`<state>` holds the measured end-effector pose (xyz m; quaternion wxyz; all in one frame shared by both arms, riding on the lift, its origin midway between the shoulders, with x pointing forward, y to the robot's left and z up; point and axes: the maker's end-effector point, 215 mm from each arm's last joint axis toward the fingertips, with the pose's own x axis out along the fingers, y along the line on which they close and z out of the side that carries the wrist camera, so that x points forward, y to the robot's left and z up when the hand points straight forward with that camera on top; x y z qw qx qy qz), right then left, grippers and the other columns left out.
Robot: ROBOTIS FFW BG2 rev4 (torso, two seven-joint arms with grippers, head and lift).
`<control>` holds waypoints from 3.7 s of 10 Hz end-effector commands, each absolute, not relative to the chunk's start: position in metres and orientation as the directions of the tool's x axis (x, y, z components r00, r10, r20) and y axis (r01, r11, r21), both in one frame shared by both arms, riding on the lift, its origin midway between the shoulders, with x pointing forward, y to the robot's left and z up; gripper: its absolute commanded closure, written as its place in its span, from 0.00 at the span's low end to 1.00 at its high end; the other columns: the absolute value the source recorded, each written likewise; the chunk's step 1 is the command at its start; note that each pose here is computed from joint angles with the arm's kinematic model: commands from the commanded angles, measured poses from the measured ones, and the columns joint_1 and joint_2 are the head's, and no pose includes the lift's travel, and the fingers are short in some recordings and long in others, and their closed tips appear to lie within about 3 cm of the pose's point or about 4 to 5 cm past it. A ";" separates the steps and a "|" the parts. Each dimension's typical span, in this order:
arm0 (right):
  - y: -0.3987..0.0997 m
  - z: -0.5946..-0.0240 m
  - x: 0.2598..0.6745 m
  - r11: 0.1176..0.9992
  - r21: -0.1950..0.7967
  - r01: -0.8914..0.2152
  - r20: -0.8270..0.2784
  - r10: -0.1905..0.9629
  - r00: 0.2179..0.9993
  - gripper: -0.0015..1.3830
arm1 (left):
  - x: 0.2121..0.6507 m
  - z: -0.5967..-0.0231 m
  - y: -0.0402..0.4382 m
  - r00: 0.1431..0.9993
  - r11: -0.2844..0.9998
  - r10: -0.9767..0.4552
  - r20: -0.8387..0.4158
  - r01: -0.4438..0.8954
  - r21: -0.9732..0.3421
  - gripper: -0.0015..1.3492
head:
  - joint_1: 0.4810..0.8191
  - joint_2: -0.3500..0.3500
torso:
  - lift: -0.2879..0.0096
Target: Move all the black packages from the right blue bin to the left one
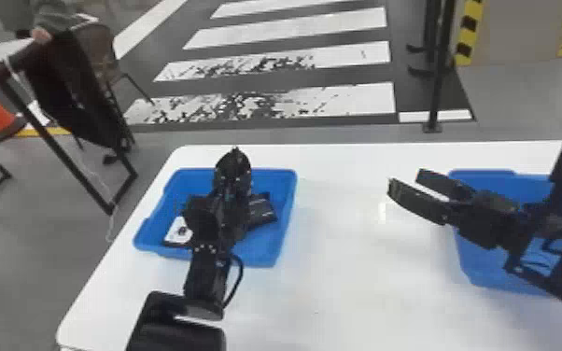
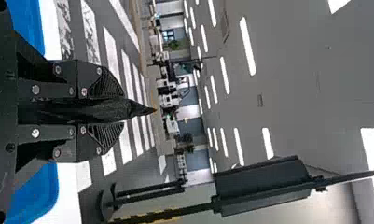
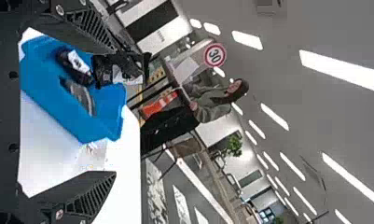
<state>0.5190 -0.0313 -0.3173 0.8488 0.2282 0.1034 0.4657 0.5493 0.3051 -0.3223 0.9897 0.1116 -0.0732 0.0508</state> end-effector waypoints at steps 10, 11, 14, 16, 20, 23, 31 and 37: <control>-0.279 -0.377 0.533 0.986 0.077 -0.147 -0.388 0.166 0.907 0.05 | 0.435 -0.236 0.221 0.924 0.986 -0.022 0.381 0.082 -0.143 0.15 | 0.63 0.48 | 0.40; -0.293 -0.381 0.545 0.991 0.062 -0.118 -0.396 0.133 0.908 0.05 | 0.435 -0.236 0.216 0.924 0.985 -0.033 0.380 0.094 -0.145 0.15 | 0.63 0.45 | 0.40; -0.309 -0.396 0.560 0.995 0.059 -0.083 -0.429 0.100 0.898 0.05 | 0.437 -0.241 0.205 0.930 0.982 -0.058 0.364 0.119 -0.148 0.15 | 0.63 0.35 | 0.40; -0.314 -0.410 0.563 0.995 0.068 -0.070 -0.462 0.093 0.882 0.05 | 0.438 -0.241 0.206 0.931 0.982 -0.056 0.362 0.118 -0.150 0.15 | 0.63 0.34 | 0.40; -0.320 -0.446 0.563 0.991 0.129 -0.036 -0.520 0.098 0.849 0.09 | 0.441 -0.251 0.204 0.941 0.982 -0.072 0.332 0.125 -0.141 0.15 | 0.63 0.32 | 0.40; -0.310 -0.462 0.563 0.974 0.223 -0.048 -0.543 0.165 0.824 0.42 | 0.443 -0.262 0.207 0.949 0.978 -0.067 0.309 0.124 -0.166 0.15 | 0.63 0.33 | 0.40; -0.277 -0.445 0.551 0.929 0.352 -0.109 -0.442 0.268 0.856 0.86 | 0.441 -0.261 0.212 0.944 0.972 -0.054 0.325 0.123 -0.198 0.15 | 0.63 0.38 | 0.40; -0.109 -0.313 0.527 0.617 0.587 -0.524 -0.053 0.675 0.736 0.86 | 0.438 -0.231 0.145 0.918 0.853 -0.138 0.372 0.301 -0.426 0.15 | 0.63 0.50 | 0.40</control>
